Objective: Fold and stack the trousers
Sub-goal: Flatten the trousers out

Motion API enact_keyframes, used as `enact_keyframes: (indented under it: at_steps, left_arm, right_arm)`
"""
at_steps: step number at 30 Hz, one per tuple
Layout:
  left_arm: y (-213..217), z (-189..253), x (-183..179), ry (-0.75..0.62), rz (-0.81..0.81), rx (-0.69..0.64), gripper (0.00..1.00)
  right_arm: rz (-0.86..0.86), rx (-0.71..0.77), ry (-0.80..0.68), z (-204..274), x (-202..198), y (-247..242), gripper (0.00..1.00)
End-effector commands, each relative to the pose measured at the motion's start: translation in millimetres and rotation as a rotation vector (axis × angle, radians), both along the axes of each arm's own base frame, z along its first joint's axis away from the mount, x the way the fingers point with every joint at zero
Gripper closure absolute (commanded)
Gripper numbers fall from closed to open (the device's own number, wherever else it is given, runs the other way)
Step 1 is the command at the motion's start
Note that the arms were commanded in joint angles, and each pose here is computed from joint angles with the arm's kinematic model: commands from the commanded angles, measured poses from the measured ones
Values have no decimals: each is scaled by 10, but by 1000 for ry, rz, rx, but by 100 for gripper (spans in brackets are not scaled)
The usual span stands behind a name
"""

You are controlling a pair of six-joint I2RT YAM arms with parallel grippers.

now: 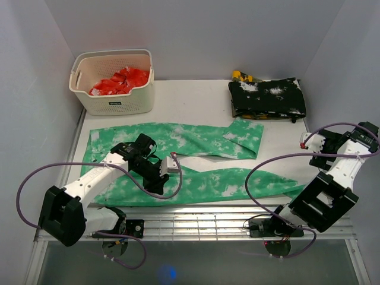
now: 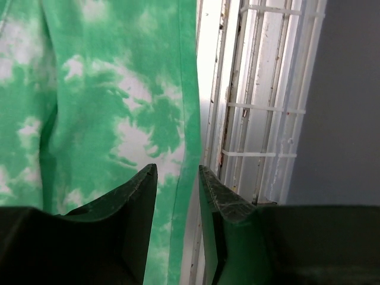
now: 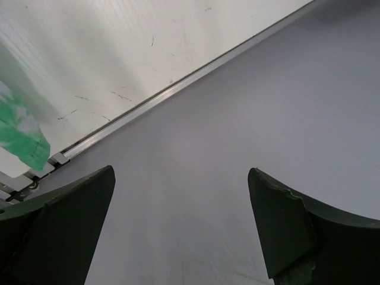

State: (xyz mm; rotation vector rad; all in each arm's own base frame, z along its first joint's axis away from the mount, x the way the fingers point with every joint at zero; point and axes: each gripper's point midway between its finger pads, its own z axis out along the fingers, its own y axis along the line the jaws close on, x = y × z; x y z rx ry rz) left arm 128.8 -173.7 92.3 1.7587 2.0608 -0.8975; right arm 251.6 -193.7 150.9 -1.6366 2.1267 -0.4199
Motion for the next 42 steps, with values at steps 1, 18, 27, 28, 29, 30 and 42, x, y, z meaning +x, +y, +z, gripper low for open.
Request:
enact_keyframes:
  at_steps: [1,18,27,28,29,30,42]
  left_arm:
    - [-69,144,183,-52,85,-44,55]
    - [42,94,590,129,285,-94,54]
    - [127,28,711,97,325,-83,54]
    - [134,23,730,94,337,-82,54]
    - [142,12,792,86,368,-85,55]
    - [161,-12,812,88,385,-76,55]
    - [370,-126,970,114,495,-79,55]
  right_arm:
    - [60,36,31,65,67,48,2]
    - [126,51,368,-991,-665,337,3]
    - [97,27,269,-787,-215,275,89]
    - [53,30,226,-705,-106,267,92]
    - [60,8,107,-452,178,263,92]
    - [55,10,39,-282,313,282,92]
    - [286,-256,-76,-468,-511,393,92]
